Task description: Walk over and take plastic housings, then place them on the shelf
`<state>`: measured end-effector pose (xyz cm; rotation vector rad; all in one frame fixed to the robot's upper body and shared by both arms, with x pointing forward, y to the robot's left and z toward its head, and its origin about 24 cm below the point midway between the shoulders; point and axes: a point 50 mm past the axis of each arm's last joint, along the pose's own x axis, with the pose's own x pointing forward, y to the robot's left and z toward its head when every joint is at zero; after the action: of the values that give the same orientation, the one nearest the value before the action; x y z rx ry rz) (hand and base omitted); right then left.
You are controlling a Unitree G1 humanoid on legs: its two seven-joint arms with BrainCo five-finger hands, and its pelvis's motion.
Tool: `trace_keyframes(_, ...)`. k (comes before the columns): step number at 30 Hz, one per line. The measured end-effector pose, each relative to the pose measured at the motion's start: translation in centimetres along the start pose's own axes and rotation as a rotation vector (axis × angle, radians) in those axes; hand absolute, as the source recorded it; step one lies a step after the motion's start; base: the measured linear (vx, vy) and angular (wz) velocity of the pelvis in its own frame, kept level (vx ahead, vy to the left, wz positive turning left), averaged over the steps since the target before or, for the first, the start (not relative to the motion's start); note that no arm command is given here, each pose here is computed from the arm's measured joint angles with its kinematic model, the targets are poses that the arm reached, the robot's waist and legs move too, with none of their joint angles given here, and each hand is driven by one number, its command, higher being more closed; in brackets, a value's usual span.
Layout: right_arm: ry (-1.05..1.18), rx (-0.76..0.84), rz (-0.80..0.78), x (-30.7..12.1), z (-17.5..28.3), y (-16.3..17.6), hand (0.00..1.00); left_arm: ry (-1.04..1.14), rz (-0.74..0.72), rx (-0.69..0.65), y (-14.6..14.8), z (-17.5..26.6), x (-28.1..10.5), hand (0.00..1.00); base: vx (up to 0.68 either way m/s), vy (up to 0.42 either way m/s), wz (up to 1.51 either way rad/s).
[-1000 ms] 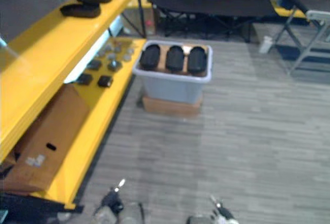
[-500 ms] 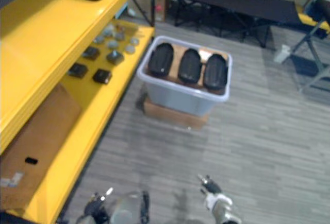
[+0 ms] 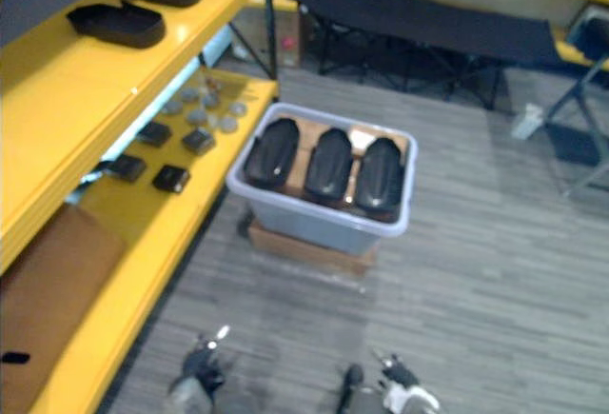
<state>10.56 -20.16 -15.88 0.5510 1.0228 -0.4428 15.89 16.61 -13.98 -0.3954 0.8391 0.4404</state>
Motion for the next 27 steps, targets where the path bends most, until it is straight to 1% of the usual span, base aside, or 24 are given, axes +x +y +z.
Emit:
trace_keyframes(4,0.007,0.002,-0.012,-0.1,-0.4,-0.3,0.0,0.007,0.038,-0.03,0.9,-0.7,-0.3,0.0,0.05,-0.068,-0.22)
trace_keyframes(6,0.013,-0.027,-0.018,-0.2,-0.4,-0.6,0.0,-0.031,0.06,-0.077,1.5,-0.3,-0.3,0.0,0.04,-0.039,-0.26)
trace_keyframes(7,0.018,-0.061,-0.019,-0.2,-0.4,-0.5,0.0,-0.035,0.079,-0.092,2.3,-0.5,-0.5,0.0,0.05,0.054,-0.44)
trace_keyframes(9,0.017,-0.07,-0.035,-0.2,-0.3,-0.8,0.0,-0.022,0.091,-0.077,3.2,-1.0,-0.8,0.0,0.07,0.096,-0.39)
trace_keyframes(12,0.011,-0.02,-0.032,-0.2,-0.3,-0.6,0.0,0.002,0.106,-0.048,4.6,-1.9,-1.3,0.0,0.13,0.179,-0.25)
trace_keyframes(13,0.009,0.006,-0.016,-0.2,-0.5,-0.1,0.0,-0.004,0.103,-0.006,5.0,-1.6,-1.2,0.0,0.13,0.158,0.34)
trace_keyframes(16,-0.017,0.024,-0.001,0.1,0.2,0.8,0.0,-0.049,0.044,0.022,3.1,0.2,-0.4,0.0,0.08,0.147,0.37)
trace_keyframes(20,-0.042,0.021,0.003,0.1,0.3,1.4,0.0,-0.087,-0.025,0.12,1.0,1.4,0.1,0.0,0.03,0.103,0.21)
trace_keyframes(23,-0.06,-0.005,0.005,0.1,0.4,1.6,0.0,-0.112,-0.043,0.127,0.3,1.8,0.1,0.0,-0.01,0.011,0.12)
trace_keyframes(24,-0.061,0.002,0.009,0.2,0.4,1.7,0.0,-0.135,-0.058,0.138,-0.4,1.9,0.0,0.0,-0.03,-0.001,0.08)
trace_keyframes(27,-0.068,-0.027,0.026,0.2,0.6,2.2,0.0,-0.157,-0.068,0.125,-0.8,2.2,0.0,0.0,-0.03,-0.022,0.09)
